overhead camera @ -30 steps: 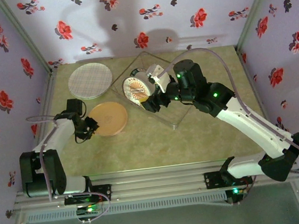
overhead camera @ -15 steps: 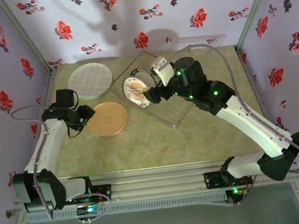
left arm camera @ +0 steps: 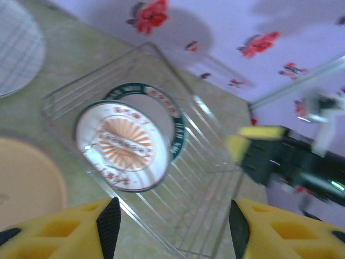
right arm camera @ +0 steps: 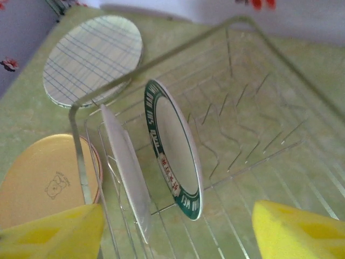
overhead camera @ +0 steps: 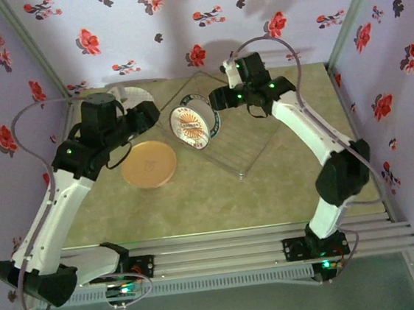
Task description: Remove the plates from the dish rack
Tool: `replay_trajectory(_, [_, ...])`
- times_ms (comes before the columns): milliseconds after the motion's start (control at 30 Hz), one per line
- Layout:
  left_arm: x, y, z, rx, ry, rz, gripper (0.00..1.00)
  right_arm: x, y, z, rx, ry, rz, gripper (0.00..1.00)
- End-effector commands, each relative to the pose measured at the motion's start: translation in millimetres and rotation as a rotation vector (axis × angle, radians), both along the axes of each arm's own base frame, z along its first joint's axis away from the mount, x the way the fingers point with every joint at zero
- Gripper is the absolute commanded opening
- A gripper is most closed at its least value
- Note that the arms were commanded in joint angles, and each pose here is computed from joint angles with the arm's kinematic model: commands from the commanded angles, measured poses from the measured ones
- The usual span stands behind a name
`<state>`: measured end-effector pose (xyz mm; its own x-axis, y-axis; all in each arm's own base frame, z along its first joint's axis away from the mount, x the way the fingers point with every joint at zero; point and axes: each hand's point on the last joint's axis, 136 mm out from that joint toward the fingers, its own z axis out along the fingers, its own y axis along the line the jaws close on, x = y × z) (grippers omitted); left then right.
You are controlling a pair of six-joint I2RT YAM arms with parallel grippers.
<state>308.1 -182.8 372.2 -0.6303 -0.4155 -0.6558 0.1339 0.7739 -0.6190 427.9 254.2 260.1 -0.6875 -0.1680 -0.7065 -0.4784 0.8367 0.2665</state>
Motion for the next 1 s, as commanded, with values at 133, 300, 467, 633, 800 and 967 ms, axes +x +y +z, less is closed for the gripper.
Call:
replay_trajectory(133, [-14,-22,50,0.015,-0.246,-0.031,0.58,10,17,-39,-0.037,0.148,0.13,0.62])
replay_trajectory(300, [-17,-26,48,0.008,-0.242,-0.036,0.58,23,12,-71,-0.137,0.167,0.142,0.6])
replay_trajectory(467, [-19,-25,45,0.011,-0.239,-0.037,0.59,29,15,-81,-0.178,0.151,0.186,0.56])
replay_trajectory(633, [-22,-23,54,0.001,-0.264,-0.033,0.59,35,15,-94,-0.206,0.162,0.195,0.48])
replay_trajectory(800, [-23,-18,64,0.0,-0.294,-0.012,0.59,40,20,-101,-0.212,0.169,0.199,0.43])
replay_trajectory(967, [-23,-15,63,0.004,-0.291,0.0,0.59,43,27,-106,-0.215,0.166,0.21,0.38])
